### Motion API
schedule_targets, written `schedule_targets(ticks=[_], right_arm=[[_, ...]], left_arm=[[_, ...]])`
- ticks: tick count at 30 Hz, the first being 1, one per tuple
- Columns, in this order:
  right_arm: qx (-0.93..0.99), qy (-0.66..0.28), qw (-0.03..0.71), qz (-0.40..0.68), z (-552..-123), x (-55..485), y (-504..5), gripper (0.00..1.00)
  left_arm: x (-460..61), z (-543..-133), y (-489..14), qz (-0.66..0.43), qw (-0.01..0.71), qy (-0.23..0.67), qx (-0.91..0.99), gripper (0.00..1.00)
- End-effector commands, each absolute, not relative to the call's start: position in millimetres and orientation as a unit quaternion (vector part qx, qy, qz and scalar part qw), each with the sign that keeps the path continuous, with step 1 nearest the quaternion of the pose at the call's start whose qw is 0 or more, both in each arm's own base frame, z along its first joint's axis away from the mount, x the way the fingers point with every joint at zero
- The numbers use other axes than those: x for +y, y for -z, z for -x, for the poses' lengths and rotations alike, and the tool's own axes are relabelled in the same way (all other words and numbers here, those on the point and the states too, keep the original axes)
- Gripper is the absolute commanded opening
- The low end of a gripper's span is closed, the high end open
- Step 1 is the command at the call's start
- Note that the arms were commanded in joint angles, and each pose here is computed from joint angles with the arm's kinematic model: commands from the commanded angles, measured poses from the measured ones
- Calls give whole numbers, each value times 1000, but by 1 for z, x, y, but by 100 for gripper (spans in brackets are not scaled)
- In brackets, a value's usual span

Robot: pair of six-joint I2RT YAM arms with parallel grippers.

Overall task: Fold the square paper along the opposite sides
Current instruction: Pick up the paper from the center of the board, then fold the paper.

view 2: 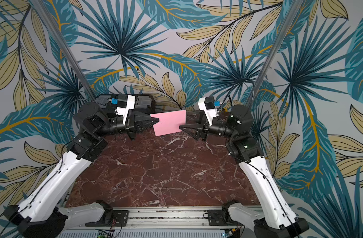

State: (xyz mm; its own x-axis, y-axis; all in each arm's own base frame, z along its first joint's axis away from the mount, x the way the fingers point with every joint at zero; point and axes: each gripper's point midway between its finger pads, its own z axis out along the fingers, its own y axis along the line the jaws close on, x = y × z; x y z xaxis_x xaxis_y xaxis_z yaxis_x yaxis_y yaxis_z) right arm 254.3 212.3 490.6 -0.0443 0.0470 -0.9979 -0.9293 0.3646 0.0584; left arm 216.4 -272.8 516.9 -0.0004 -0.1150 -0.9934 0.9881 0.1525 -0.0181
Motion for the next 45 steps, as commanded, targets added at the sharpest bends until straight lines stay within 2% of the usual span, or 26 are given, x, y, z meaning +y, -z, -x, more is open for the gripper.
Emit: schedule_targets(ticks=[1, 4, 8, 16, 28, 45], right_arm=[[598, -387, 604, 358, -269, 194, -497, 67], [606, -378, 607, 348, -279, 185, -495, 68], [606, -416, 576, 358, -281, 194, -490, 70], [597, -454, 527, 399, -250, 219, -477, 73], [581, -460, 524, 421, -221, 229, -478, 73], [583, -471, 486, 450, -219, 265, -466, 73]], left_arm=[[-264, -200, -530, -440, 580, 485, 485, 0], [-265, -199, -530, -443, 575, 488, 484, 0], [-268, -205, -527, -439, 572, 494, 486, 0], [-275, -224, -523, -424, 577, 492, 495, 0], [-278, -242, -518, -408, 582, 475, 519, 0], [-277, -241, -513, -406, 576, 477, 525, 0]])
